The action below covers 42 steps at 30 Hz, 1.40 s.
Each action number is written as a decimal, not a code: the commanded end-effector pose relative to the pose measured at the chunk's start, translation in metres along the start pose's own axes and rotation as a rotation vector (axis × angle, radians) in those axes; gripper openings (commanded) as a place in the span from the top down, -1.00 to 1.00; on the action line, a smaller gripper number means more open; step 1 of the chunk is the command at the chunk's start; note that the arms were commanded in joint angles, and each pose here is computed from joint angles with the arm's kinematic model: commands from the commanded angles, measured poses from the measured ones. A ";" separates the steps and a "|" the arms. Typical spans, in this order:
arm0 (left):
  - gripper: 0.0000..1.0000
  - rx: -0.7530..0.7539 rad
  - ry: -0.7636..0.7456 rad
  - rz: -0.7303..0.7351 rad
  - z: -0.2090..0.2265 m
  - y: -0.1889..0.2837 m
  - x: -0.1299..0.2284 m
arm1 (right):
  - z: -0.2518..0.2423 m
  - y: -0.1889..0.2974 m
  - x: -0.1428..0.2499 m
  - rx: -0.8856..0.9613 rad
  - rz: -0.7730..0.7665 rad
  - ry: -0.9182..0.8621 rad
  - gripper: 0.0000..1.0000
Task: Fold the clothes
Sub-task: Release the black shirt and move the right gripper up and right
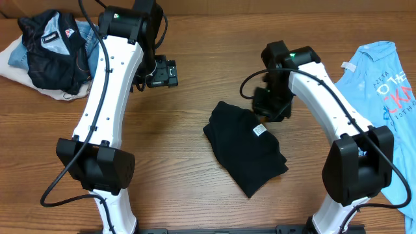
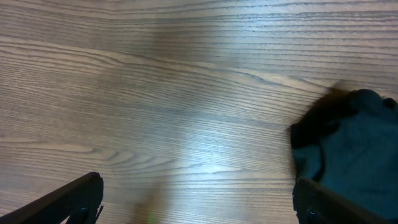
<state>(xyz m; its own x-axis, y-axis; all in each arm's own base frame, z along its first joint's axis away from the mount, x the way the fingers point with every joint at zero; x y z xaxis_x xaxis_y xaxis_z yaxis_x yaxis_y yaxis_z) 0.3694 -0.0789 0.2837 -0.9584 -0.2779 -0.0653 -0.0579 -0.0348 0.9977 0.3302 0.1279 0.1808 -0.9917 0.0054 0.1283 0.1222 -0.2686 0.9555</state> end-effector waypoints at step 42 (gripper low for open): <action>-1.00 -0.014 0.003 -0.009 0.011 0.002 -0.003 | -0.018 0.012 -0.072 -0.660 -0.074 0.353 0.56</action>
<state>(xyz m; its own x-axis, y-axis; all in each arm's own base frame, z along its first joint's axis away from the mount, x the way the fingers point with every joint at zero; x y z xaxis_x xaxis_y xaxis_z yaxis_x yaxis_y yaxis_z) 0.3711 -0.0708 0.2836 -0.9524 -0.2975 -0.0670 -0.0578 -0.0394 0.9975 0.3871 0.1162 0.1350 -0.9786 -0.2056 0.0117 0.1707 -0.7783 0.6042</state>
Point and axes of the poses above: each gripper's point midway between its finger pads, its own y axis back along the fingers, its own z axis along the line the jaws close on, x = y × z, the point moved 8 cm from there along y, back along the fingers, and after that the axes turned 7 degrees about y, right-handed, at the moved point
